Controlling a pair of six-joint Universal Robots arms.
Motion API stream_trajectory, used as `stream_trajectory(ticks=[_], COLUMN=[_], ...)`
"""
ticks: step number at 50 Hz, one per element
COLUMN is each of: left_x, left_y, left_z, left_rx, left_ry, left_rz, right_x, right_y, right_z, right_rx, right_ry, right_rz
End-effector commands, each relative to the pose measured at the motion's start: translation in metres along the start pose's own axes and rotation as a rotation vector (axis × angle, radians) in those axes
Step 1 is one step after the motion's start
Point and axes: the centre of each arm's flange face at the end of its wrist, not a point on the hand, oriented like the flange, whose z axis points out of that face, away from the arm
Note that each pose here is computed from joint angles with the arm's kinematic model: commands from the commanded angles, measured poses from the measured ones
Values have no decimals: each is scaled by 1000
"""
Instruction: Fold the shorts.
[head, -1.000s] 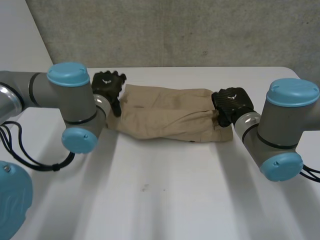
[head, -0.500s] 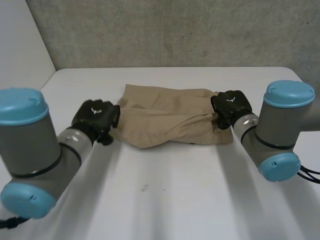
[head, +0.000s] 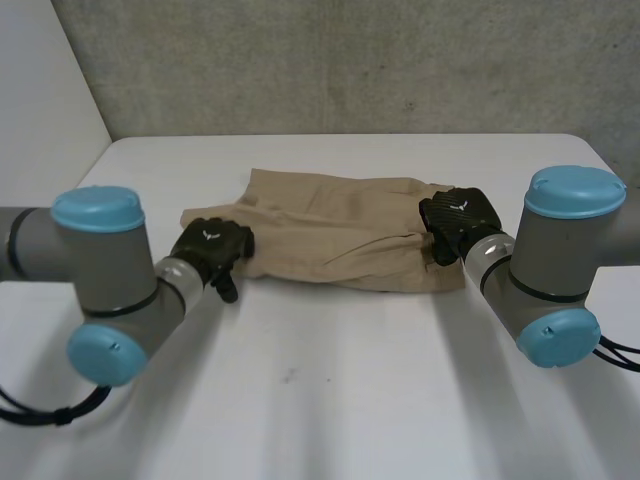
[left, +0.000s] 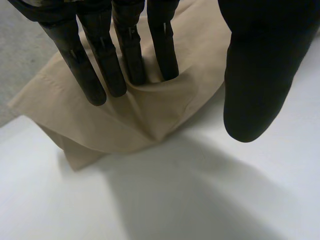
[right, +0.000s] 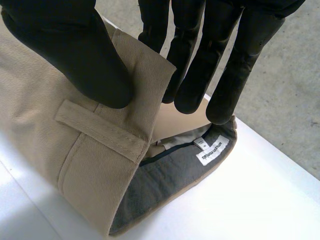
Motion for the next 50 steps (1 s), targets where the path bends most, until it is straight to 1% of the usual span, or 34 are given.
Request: stream_trajectory(ticks=[1,5,8,21,36,40,43,44,47,48,50], left_x=[5,14,14,5,4,9,9,6,5,5,5], left_y=[-16,-20,-20,-20,-13,-13,-17,-28,-37,-42,-45], left_z=[32,43,50,80,96,90,70,50,20,0,-19], left_rx=[69,94,100,135,149,129,56,16,-56,-93,-133], left_ry=[-21,-7,-9,-92,-102,-86,-61,-45,-17,-5,9], left_rz=[20,27,28,30,31,34,37,37,35,35,37], right_x=[-1,-1,-1,-3,-2,-1,1,2,2,3,3], right_y=[2,2,2,6,5,2,-4,-6,-12,-14,-16], right_z=[0,0,0,1,-1,-1,-5,-7,-17,-21,-30], right_rx=[-5,-5,-6,-16,-25,-21,-23,-29,-66,-78,-115], right_ry=[-4,-5,-7,-11,-12,-11,-12,-15,-34,-40,-58], right_rz=[0,-2,-2,-2,0,-11,-50,-65,-139,-160,-207])
